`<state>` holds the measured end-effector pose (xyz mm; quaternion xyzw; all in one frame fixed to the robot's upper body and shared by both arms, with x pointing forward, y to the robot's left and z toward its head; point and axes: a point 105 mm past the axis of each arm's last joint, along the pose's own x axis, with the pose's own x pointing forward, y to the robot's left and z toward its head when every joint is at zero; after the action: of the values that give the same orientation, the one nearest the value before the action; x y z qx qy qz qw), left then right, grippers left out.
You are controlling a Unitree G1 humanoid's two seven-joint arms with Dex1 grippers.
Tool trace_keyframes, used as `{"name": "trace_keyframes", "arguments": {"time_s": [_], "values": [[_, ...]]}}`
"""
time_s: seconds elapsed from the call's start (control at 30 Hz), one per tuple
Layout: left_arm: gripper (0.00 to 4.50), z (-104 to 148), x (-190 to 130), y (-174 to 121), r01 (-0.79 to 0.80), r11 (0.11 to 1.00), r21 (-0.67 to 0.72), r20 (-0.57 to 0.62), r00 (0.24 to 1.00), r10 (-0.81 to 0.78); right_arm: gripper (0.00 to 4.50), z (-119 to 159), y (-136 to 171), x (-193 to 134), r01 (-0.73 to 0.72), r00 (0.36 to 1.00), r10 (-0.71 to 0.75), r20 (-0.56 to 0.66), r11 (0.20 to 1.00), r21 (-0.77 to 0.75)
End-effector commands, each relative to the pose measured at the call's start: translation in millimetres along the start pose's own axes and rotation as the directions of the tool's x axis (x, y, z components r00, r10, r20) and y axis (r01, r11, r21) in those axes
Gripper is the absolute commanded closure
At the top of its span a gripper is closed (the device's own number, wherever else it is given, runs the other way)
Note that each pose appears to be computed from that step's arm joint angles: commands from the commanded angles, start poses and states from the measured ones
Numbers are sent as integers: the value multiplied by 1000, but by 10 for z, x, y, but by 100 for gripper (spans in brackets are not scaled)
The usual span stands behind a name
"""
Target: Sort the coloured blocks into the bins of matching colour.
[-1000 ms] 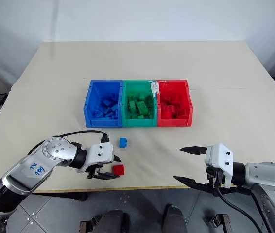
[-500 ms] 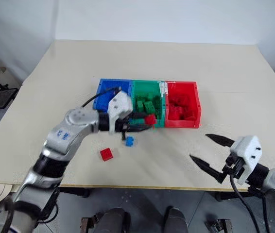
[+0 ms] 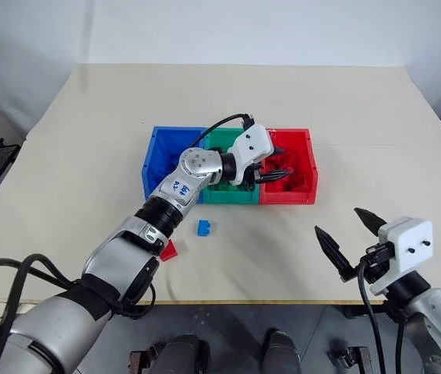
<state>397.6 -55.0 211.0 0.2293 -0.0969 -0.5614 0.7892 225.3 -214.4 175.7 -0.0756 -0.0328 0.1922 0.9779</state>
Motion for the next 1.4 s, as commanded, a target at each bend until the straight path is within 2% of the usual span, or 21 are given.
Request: {"name": "trace_keyframes", "arguments": {"time_s": [0.03,0.07,0.1,0.23,0.33,0.43,0.57,0.73,0.87,1.07,1.13,1.27,1.4], "values": [[53,278,-82,82,-6,999,49,120,993,0,0,88,24,52,-26,999,27,47,999,-33],[17,291,-155,94,-5,999,44,150,989,-2,0,82,34,88,-49,998,50,45,998,-38],[2,296,-254,98,2,999,45,182,983,-10,0,89,56,130,-85,995,87,47,995,-51],[2,174,-712,83,39,999,11,224,974,-40,0,136,204,284,-250,964,258,62,962,-112],[2,-6,-1341,-59,100,995,14,215,972,-101,0,171,373,409,-415,902,429,57,894,-167],[2,-281,-1901,-168,81,997,-12,71,994,-80,0,134,478,493,-547,827,563,12,809,-214],[2,-474,-2645,-227,-100,993,-54,-104,990,94,0,88,588,590,-684,715,698,-41,686,-250],[2,-541,-3017,-456,-182,976,-118,-196,968,157,0,82,686,651,-761,627,778,-42,600,-246],[2,-590,-3033,-637,-208,968,-141,-243,955,170,0,11,710,694,-784,600,798,-59,572,-239],[2,-482,-2528,-702,-136,986,-93,-226,968,112,0,-72,531,679,-743,660,745,-99,628,-230],[2,-478,-2298,-765,-58,995,-85,-227,973,37,0,-114,460,619,-724,685,719,-117,655,-215],[2,-705,-1974,-701,-3,998,-56,-319,948,-15,0,-182,413,472,-699,714,684,-146,689,-190],[2,-790,-1771,-707,91,994,-62,-311,944,-106,0,-190,411,399,-664,748,647,-148,726,-180]]}}
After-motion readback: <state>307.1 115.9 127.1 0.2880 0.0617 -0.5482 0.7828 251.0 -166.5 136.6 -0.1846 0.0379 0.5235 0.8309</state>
